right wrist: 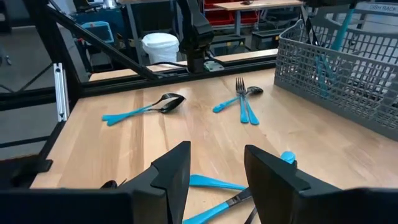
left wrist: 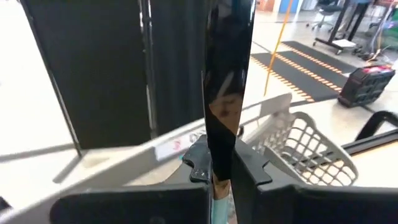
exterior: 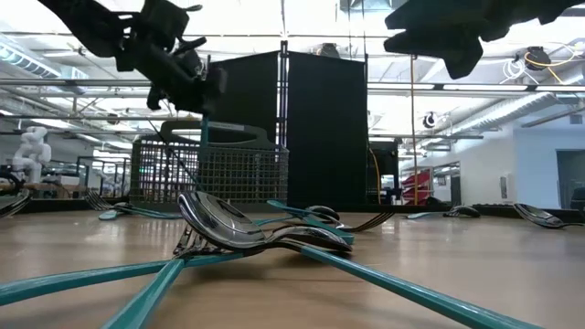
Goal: Sort silverware
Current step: Put the blue knife into the silverware basket
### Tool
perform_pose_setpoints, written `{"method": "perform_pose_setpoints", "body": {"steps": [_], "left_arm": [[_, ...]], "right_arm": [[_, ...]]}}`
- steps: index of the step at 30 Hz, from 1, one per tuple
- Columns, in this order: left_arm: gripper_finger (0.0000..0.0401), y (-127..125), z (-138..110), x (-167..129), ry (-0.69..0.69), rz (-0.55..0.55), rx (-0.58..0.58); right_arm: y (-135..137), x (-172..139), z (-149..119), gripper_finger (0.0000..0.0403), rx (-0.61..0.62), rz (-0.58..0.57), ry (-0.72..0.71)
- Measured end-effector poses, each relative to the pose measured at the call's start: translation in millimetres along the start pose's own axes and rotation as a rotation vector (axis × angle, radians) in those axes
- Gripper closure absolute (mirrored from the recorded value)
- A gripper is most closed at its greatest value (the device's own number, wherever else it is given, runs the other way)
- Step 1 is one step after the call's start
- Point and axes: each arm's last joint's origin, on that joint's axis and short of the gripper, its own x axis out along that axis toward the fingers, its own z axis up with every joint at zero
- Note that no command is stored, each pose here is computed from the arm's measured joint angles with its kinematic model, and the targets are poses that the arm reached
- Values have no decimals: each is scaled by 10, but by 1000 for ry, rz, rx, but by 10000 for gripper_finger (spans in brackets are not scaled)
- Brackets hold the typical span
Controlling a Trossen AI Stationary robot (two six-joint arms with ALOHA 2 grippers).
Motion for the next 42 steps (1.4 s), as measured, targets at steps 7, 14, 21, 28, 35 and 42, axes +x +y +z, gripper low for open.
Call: {"method": "perform_pose_setpoints", "body": {"steps": [7,14,21,28,35,42], "left_arm": [[330,10,-38,2,34,12,-91],[255,24,-76,-32,82,22,-60],[248,110,190,-320,-44,28,-43],[246,346,479,-776,-197,76,-48],[246,379,630,-1203,-294,-315,-104],[246,78,528,-1374,-207,-651,-78]], "right_arm": [[9,-4,0,259,18,19,5],[21,-6,-2,259,31,53,15],[19,-5,-7,259,43,51,20],[18,-5,-10,259,44,50,23],[14,-2,-6,259,51,45,19],[10,7,22,259,71,46,-1]]}}
